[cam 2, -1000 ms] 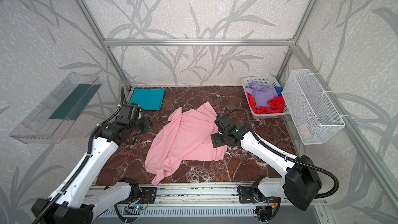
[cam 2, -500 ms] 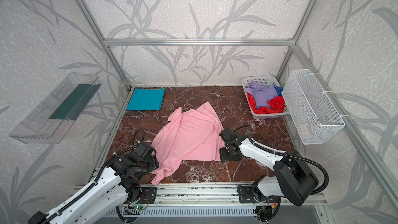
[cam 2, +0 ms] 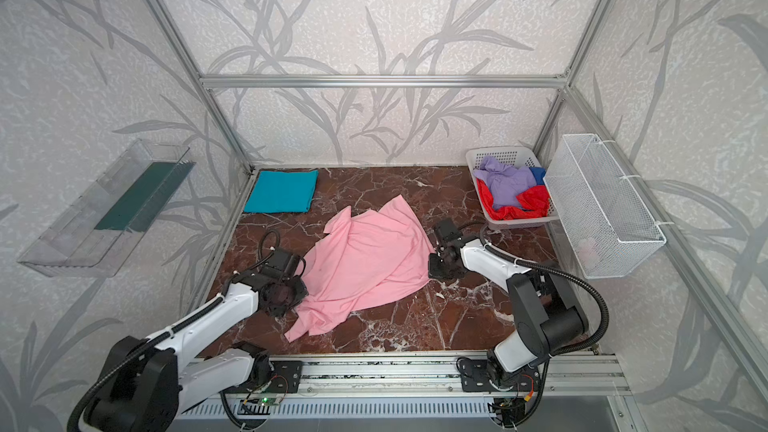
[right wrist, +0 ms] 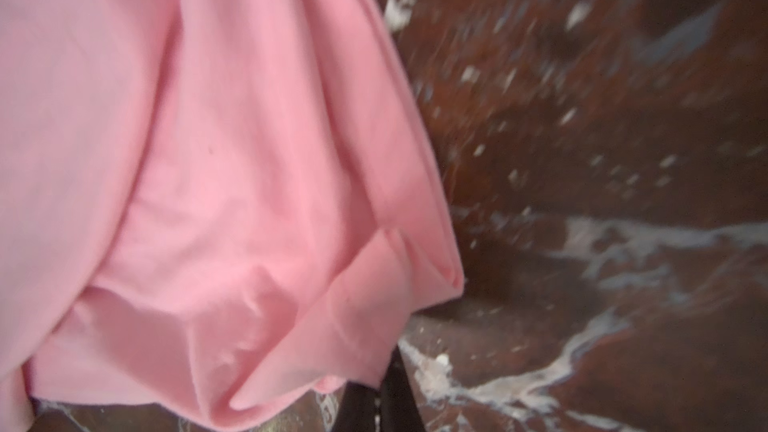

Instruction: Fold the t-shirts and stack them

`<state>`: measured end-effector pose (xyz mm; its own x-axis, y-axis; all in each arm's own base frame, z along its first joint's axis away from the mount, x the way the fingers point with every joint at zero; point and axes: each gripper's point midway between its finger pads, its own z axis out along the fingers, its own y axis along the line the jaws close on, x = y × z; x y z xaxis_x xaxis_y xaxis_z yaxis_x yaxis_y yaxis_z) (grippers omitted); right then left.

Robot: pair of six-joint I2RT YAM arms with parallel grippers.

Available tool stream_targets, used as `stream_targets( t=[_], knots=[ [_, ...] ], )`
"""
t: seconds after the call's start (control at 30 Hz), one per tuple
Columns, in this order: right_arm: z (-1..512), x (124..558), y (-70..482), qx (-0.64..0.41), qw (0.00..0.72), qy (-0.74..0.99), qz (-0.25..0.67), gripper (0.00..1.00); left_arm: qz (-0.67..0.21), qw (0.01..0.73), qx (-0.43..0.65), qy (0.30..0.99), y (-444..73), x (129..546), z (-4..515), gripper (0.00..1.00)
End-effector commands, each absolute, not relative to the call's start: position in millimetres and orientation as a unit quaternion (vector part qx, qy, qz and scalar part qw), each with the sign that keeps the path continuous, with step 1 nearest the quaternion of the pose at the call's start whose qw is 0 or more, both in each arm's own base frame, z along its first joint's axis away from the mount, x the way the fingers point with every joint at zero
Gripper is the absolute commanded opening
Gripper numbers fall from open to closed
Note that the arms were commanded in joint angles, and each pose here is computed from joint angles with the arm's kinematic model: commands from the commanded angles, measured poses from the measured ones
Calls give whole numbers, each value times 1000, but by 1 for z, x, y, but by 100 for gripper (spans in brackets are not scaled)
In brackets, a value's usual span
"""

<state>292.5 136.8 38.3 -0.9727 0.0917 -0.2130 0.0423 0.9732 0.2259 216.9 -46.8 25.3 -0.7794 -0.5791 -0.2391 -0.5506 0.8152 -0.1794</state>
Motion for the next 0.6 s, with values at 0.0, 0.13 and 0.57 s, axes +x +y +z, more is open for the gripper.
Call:
stream_targets(
  t=[0.0, 0.13, 0.57],
  knots=[
    [43, 328, 115, 44, 140, 986, 84, 0, -64, 181, -272, 943, -50, 275, 37, 0],
    [38, 359, 103, 50, 149, 986, 53, 0, -53, 135, -255, 956, -63, 322, 32, 0],
    [94, 378, 92, 55, 228, 971, 45, 0, -86, 224, -227, 944, -71, 335, 153, 0]
  ],
)
